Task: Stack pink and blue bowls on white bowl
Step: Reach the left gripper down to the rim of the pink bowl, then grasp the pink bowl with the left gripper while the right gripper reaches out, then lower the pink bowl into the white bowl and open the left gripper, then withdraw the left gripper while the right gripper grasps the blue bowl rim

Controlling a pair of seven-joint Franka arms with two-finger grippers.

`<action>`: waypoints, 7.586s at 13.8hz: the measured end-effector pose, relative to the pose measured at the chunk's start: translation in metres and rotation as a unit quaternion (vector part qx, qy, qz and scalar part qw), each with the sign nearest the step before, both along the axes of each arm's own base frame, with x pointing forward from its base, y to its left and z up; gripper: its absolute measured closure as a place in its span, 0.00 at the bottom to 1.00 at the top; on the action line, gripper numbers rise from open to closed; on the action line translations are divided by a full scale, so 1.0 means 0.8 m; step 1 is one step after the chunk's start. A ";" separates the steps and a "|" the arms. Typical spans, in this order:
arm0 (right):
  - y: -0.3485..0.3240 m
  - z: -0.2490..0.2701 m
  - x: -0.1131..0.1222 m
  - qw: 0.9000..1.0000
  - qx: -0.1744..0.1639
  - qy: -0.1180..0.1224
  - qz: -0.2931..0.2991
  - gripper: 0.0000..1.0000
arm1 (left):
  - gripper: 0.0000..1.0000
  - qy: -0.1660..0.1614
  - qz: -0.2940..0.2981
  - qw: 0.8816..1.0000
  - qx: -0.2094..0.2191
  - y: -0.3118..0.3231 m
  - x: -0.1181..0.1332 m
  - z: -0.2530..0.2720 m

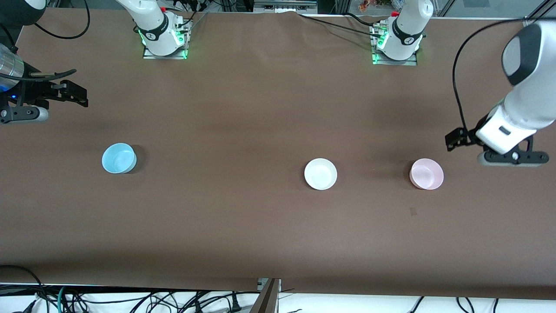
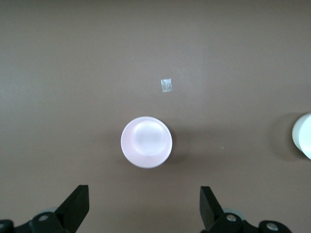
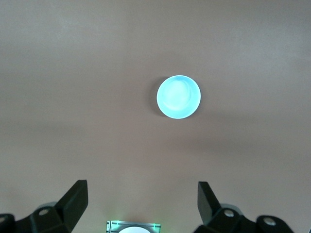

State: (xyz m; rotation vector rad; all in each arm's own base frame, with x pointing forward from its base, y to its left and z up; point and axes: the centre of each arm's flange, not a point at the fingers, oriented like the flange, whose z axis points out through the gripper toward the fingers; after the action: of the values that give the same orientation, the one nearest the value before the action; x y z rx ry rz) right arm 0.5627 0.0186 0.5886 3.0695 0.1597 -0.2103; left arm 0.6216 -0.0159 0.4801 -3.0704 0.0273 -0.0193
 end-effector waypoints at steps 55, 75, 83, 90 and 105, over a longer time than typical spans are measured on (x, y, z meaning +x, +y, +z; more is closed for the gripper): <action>-0.020 -0.055 0.037 1.000 -0.004 0.025 -0.012 0.00 | 0.97 0.046 -0.138 0.979 -0.145 -0.174 0.044 -0.228; -0.130 -0.305 0.131 0.999 0.009 0.032 -0.013 0.00 | 0.74 0.059 -0.059 0.987 -0.137 -0.328 0.012 -0.303; -0.140 -0.331 0.134 0.999 0.018 0.031 -0.005 0.00 | 0.00 0.010 -0.031 0.991 -0.130 -0.271 0.050 -0.213; -0.165 -0.420 0.111 0.998 0.048 0.021 -0.033 0.00 | 0.00 -0.028 0.021 0.995 -0.099 -0.129 0.073 -0.108; -0.217 -0.482 0.042 0.995 0.086 0.033 -0.050 0.41 | 0.00 0.041 -0.023 0.997 -0.058 -0.020 0.058 0.092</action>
State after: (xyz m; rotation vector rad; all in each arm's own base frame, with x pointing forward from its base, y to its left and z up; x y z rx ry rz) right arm 0.5964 -0.1549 0.2030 3.2461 0.0287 -0.3211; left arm 0.6681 -0.0319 0.5538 -3.1834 0.1049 0.1078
